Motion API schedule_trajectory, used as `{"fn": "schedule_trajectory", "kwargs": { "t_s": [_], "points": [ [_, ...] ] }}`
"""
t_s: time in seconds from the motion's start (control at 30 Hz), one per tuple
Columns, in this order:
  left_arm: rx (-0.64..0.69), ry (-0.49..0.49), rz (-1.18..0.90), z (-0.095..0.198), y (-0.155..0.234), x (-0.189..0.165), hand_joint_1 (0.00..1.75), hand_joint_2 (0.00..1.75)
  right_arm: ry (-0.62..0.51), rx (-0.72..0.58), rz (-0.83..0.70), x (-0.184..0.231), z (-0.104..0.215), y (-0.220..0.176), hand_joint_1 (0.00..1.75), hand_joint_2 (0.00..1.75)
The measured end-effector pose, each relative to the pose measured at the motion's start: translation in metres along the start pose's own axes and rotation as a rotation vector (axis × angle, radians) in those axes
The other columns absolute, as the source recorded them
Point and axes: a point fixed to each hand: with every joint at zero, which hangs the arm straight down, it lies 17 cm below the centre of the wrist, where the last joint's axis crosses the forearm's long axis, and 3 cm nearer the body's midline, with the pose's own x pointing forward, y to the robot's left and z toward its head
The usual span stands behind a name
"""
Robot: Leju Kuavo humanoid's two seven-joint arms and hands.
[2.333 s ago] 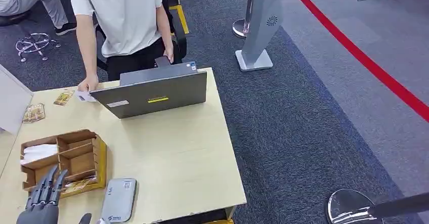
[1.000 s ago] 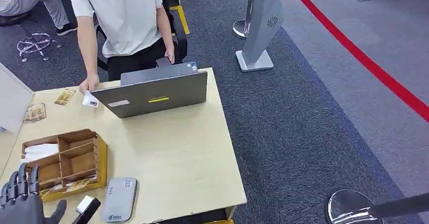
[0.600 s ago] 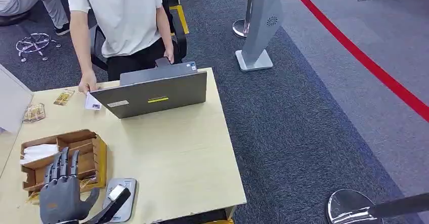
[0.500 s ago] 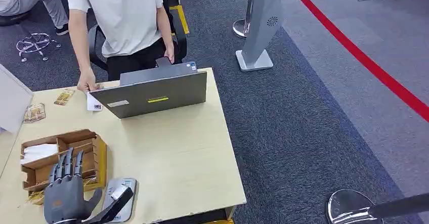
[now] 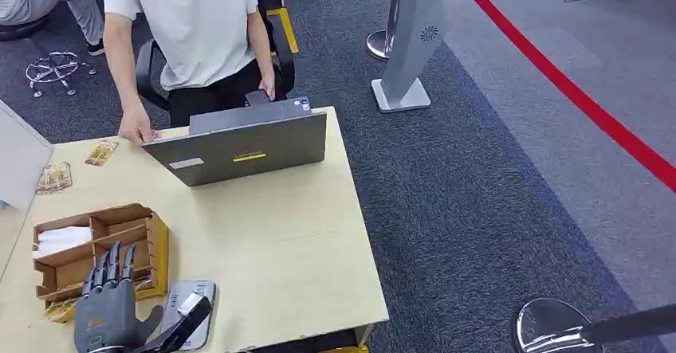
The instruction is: Pass the card to the sensor for recognition and then transmit it.
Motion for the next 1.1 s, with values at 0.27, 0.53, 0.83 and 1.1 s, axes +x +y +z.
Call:
{"fn": "schedule_trajectory", "kwargs": {
  "t_s": [0.27,0.53,0.83,1.1],
  "points": [
    [0.020,0.033,-0.013,0.004,0.003,-0.006,0.00,1.75,0.008,-0.005,-0.019,-0.001,0.000,-0.002,0.00,1.75],
    [0.040,0.041,-0.010,0.002,0.010,-0.016,0.00,1.75,0.010,-0.019,-0.023,-0.002,0.000,-0.004,0.00,1.75],
    [0.051,0.062,-0.011,0.006,0.013,-0.012,0.00,1.75,0.014,-0.010,-0.022,-0.002,0.000,-0.003,0.00,1.75],
    [0.054,0.065,-0.001,0.006,0.015,-0.009,0.00,1.75,0.014,-0.010,-0.022,-0.002,0.000,-0.003,0.00,1.75]
  ]
}}
